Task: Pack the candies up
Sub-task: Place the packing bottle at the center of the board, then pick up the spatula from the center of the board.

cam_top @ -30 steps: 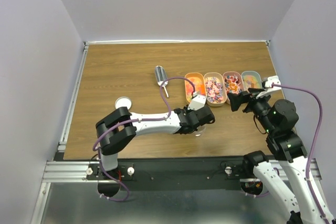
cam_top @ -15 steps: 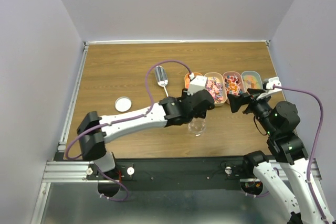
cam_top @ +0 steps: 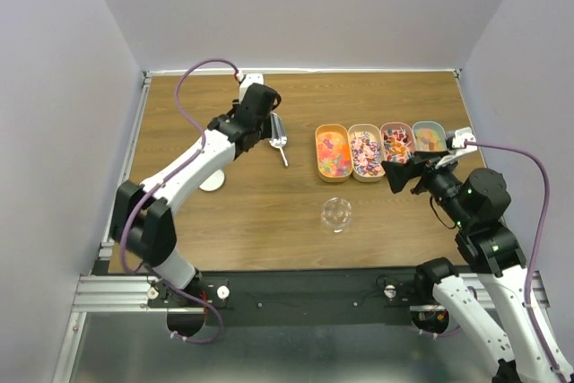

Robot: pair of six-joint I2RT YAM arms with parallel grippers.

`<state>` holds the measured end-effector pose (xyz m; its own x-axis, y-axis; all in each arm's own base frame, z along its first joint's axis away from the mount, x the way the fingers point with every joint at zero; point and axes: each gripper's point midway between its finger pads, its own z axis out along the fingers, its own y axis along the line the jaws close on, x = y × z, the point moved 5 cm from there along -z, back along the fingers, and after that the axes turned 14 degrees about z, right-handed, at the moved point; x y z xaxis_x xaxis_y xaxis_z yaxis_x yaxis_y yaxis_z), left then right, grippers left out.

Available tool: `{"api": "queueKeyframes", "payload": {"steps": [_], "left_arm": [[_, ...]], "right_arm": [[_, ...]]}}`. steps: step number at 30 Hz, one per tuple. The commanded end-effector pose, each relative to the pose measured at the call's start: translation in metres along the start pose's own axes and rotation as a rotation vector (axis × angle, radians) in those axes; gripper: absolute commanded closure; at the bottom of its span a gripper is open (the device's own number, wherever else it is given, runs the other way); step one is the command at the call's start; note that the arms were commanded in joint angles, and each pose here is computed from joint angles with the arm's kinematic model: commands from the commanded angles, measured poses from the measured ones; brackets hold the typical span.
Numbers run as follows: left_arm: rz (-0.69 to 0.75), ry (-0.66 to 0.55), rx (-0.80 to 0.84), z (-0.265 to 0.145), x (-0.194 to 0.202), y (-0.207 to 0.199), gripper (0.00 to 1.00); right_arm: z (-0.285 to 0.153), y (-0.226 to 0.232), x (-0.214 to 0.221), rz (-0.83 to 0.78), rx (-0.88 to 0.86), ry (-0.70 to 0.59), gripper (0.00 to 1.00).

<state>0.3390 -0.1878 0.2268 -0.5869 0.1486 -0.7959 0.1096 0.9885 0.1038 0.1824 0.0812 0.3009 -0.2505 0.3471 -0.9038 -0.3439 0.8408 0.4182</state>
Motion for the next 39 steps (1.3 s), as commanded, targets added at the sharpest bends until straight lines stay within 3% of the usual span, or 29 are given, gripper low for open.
{"api": "queueKeyframes", "payload": {"steps": [1,6,13,32,38,39], "left_arm": [[0.113,0.020,-0.022,0.053,-0.016,0.018,0.50],[0.128,0.068,-0.050,0.101,-0.018,0.025,0.53],[0.085,0.052,0.040,0.112,-0.021,0.008,0.56],[0.087,0.180,0.041,0.164,0.026,-0.007,0.57],[0.086,0.177,0.041,0.167,0.026,-0.007,0.69],[0.084,0.178,0.043,0.167,0.027,-0.009,0.76]], "right_arm": [[0.005,0.008,0.000,0.034,-0.031,0.063,0.00],[0.013,0.005,0.007,0.040,-0.014,0.115,0.00],[0.020,0.000,0.017,0.048,0.002,0.156,0.00],[0.024,-0.009,0.030,0.025,0.028,0.193,0.00],[0.025,-0.011,0.033,0.020,0.034,0.201,0.00],[0.025,-0.011,0.033,0.017,0.033,0.199,0.00]]}}
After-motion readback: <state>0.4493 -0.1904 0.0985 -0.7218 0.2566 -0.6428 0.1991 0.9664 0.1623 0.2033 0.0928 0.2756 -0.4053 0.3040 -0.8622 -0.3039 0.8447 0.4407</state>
